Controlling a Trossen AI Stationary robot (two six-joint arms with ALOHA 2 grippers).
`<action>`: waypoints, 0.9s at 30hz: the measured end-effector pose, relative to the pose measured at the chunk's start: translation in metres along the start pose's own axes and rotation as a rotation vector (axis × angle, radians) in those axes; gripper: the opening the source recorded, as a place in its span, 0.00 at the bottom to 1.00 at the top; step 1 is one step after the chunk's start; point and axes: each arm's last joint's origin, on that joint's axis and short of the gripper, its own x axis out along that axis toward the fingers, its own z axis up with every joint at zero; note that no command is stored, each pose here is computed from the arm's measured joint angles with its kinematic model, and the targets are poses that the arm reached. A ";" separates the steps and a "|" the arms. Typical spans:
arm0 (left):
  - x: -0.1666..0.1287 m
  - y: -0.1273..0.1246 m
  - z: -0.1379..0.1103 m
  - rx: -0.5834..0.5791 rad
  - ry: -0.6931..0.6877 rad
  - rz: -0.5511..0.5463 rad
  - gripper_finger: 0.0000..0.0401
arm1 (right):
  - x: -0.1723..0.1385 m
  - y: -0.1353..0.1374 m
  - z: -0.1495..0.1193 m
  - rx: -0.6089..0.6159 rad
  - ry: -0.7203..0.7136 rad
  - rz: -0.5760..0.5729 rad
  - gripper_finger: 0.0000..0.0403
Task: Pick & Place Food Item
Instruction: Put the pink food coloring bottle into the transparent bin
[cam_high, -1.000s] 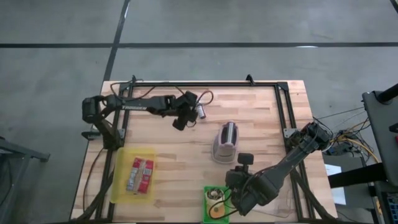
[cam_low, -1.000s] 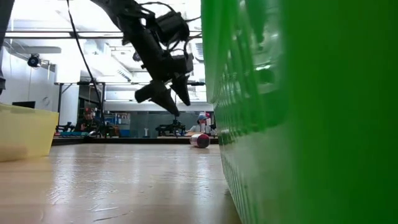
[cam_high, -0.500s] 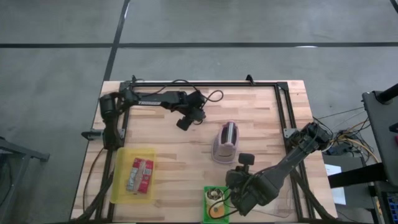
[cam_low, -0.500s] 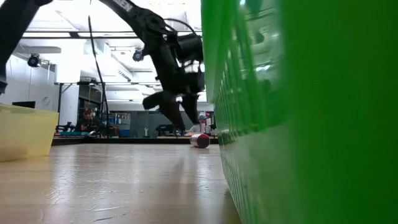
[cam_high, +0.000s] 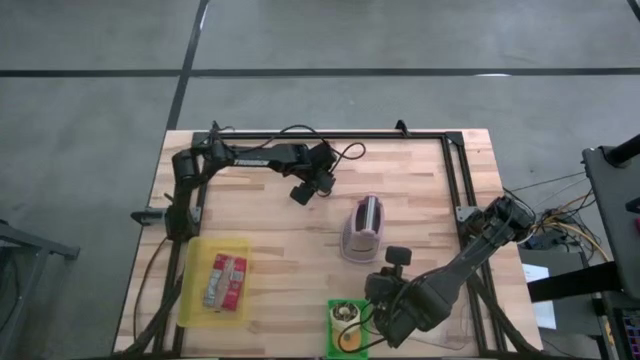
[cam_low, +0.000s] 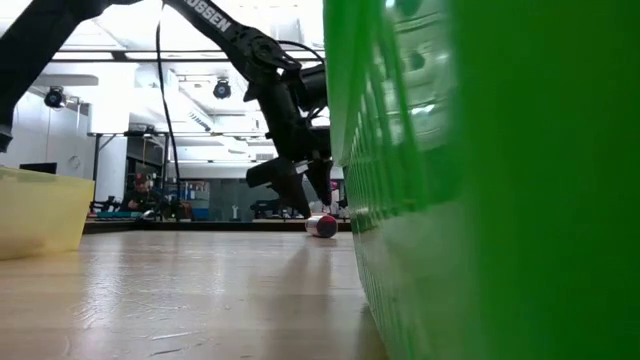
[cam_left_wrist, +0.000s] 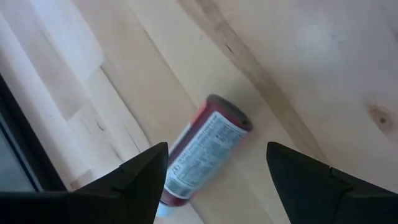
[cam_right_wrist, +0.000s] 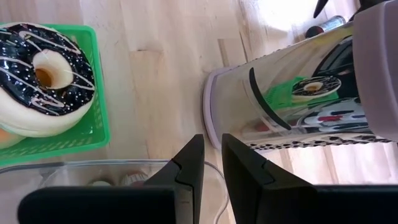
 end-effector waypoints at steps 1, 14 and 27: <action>0.000 0.001 0.000 0.003 -0.001 0.003 0.68 | 0.000 0.000 0.000 -0.002 0.000 0.000 0.13; 0.023 0.005 -0.009 -0.001 0.065 -0.023 0.68 | -0.003 -0.003 0.001 0.006 -0.006 0.007 0.13; 0.026 0.010 -0.012 -0.040 0.099 -0.029 0.63 | -0.004 -0.003 0.001 0.009 -0.012 0.006 0.13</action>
